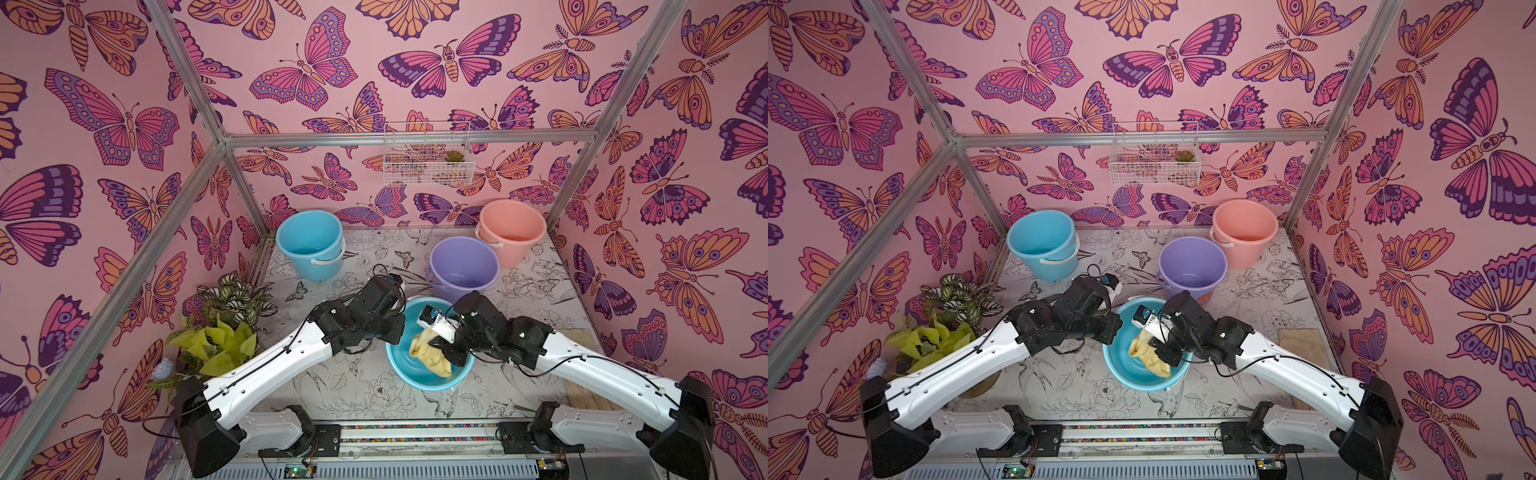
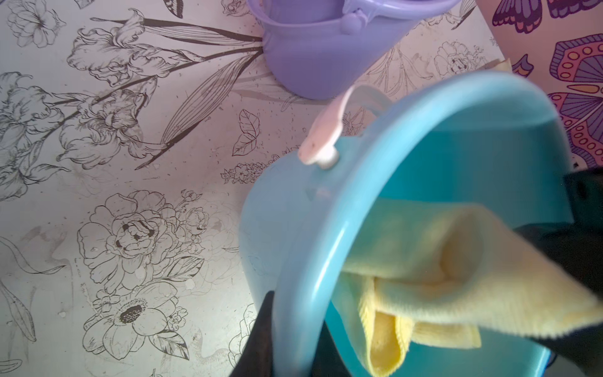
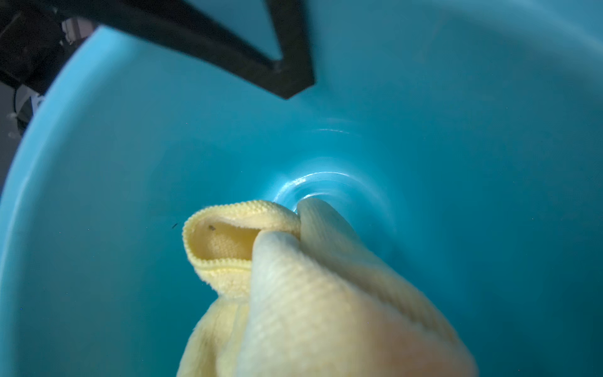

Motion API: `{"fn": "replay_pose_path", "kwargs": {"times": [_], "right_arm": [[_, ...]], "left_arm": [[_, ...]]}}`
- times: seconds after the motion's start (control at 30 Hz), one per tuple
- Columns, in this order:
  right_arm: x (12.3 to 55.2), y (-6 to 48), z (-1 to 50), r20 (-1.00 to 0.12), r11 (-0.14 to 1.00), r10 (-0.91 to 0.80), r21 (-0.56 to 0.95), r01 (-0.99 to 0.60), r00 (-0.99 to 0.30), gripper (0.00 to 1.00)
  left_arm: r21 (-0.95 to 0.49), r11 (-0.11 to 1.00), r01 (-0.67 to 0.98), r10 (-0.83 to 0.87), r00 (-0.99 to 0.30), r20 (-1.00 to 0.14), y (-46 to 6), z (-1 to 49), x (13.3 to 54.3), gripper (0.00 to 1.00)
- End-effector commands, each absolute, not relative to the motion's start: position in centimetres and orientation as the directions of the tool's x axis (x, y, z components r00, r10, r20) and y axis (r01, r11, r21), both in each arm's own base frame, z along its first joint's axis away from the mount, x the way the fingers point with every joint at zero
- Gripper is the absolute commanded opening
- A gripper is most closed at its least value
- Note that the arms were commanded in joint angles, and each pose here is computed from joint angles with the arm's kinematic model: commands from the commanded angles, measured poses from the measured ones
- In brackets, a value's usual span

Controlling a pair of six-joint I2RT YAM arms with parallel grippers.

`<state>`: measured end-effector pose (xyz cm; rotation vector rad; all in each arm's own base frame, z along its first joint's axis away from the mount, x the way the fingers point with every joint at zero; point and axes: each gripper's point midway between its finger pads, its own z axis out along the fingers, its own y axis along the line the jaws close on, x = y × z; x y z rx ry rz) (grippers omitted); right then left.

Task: Wipe the inside of the bucket with a cloth
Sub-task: Wipe the dirt from the inside of the bucket.

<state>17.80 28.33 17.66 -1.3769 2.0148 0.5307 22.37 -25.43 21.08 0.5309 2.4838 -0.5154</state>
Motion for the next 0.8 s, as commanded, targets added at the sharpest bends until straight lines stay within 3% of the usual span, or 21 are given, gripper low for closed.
{"fn": "replay_pose_path", "kwargs": {"times": [0.0,0.2,0.53,0.77], "right_arm": [[18.3,30.5,18.6,-0.735,0.251,-0.678,-0.214,-0.944,-0.014,0.00],[19.6,32.2,15.9,-0.679,0.182,-0.726,-0.341,-0.922,0.108,0.00],[25.8,33.0,14.1,-0.549,0.225,-0.804,-0.639,-0.735,0.231,0.00],[28.6,30.5,14.7,-0.342,0.153,-0.909,-0.807,-0.571,0.239,0.00]], "left_arm": [[-0.279,0.816,0.506,0.245,-0.741,-0.626,-27.1,22.2,22.6,0.00],[-0.277,0.810,0.517,0.256,-0.736,-0.626,-27.5,22.0,22.3,0.00],[-0.281,0.798,0.533,0.271,-0.735,-0.622,-28.0,21.7,21.8,0.00],[-0.262,0.809,0.527,0.268,-0.726,-0.633,-27.5,21.8,21.8,0.00]]}}
